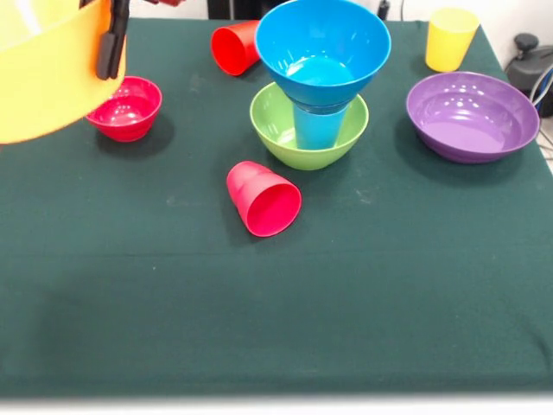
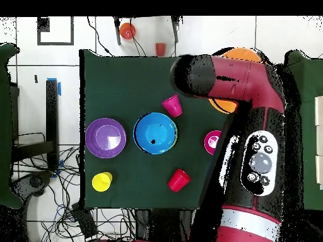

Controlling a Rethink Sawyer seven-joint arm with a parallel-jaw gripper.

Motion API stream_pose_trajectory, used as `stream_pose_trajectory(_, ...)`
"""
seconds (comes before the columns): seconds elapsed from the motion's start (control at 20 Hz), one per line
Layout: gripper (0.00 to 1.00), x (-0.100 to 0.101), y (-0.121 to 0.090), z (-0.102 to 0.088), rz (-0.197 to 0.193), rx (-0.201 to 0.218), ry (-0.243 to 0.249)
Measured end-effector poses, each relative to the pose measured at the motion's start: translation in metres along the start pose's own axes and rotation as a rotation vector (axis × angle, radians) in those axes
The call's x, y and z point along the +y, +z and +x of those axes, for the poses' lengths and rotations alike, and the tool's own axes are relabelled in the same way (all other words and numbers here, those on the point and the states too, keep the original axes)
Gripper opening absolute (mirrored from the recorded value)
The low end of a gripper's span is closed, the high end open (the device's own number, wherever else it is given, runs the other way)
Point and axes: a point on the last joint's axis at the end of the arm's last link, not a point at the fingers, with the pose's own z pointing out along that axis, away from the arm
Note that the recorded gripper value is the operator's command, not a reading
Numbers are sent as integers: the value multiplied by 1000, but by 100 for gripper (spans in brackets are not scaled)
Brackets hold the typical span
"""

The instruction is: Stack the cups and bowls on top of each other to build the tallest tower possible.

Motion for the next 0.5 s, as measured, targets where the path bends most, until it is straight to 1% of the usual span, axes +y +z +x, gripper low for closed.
stream_pose_trajectory(0.05,0,0,-3,1,17,-6,1)
stream_pose_trajectory(0.2,0,2,-9,2,45,-26,12)
stream_pose_trajectory(0.3,0,6,-14,2,65,-46,31)
stream_pose_trajectory(0.4,0,9,-18,2,77,-59,46)
stream_pose_trajectory(0.5,0,16,-23,3,97,-86,79)
